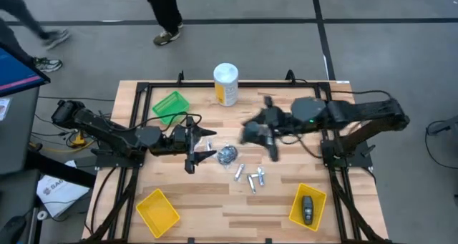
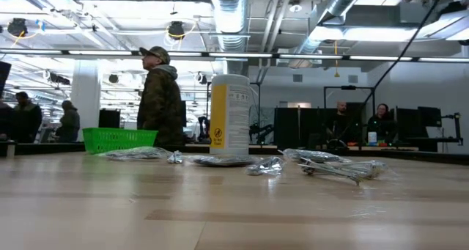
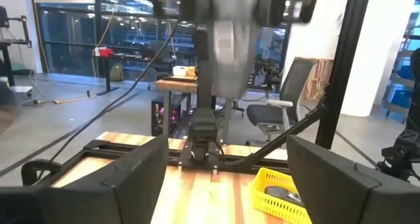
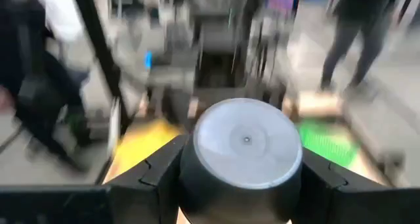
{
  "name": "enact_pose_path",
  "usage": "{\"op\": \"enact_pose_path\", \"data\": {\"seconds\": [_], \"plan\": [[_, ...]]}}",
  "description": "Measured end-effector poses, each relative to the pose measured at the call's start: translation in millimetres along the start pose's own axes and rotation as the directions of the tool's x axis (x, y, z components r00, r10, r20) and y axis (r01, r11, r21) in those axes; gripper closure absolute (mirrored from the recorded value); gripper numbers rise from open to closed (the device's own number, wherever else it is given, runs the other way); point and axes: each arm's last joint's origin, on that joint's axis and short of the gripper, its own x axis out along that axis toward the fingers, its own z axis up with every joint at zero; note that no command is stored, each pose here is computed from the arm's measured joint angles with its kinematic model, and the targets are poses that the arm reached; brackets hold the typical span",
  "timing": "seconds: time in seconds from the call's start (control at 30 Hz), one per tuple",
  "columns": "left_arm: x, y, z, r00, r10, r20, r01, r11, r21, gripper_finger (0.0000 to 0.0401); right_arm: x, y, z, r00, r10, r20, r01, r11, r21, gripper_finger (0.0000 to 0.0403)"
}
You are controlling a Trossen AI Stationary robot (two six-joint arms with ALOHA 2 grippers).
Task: Pick & Place Travel size toiletries
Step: Put the gray deodorant into the right yellow bin
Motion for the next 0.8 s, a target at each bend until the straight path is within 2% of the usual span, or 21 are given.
{"op": "enact_pose_path", "data": {"seconds": [0.1,0.2,0.27,0.37,0.43,0.5,0.6,0.67,0.8], "plan": [[-0.2,0.3,0.5,1.0,0.006,0.003,-0.006,1.0,-0.001,0.0105,-16.7,11.5,-23.1,0.973,0.025,-0.23,-0.011,0.998,0.062,0.0213],[-0.2,0.3,0.5,1.0,0.006,0.003,-0.006,1.0,-0.002,0.0108,-28.6,28.7,-45.9,0.898,0.046,-0.438,0.009,0.992,0.123,0.0213],[-0.2,0.3,0.5,1.0,0.007,0.003,-0.007,1.0,-0.016,0.0111,-36.1,42.8,-61.3,0.831,0.053,-0.553,0.038,0.988,0.152,0.0213],[-0.8,0.5,1.0,1.0,0.007,0.004,-0.007,1.0,-0.027,0.0112,-39.0,65.3,-80.1,0.784,0.066,-0.617,0.111,0.963,0.244,0.0213],[-1.7,0.8,2.8,1.0,0.008,0.015,-0.007,0.999,-0.034,0.0111,-44.5,79.3,-94.6,0.769,0.063,-0.636,0.191,0.927,0.322,0.0213],[-2.1,1.0,3.2,1.0,0.008,0.014,-0.007,0.999,-0.034,0.0112,-51.0,92.3,-109.1,0.761,0.046,-0.647,0.284,0.873,0.397,0.0212],[-3.5,1.4,5.8,1.0,0.008,0.028,-0.007,0.999,-0.04,0.0112,-56.7,108.8,-135.3,0.743,-0.008,-0.669,0.443,0.755,0.483,0.0207],[-4.5,2.5,7.0,1.0,0.012,0.027,-0.011,0.999,-0.04,0.0112,-58.1,117.7,-152.9,0.73,-0.04,-0.683,0.536,0.652,0.536,0.0207],[-6.8,4.0,10.4,0.999,0.017,0.04,-0.016,0.999,-0.043,0.0112,-56.8,129.8,-187.7,0.671,-0.096,-0.736,0.691,0.441,0.573,0.021]]}}
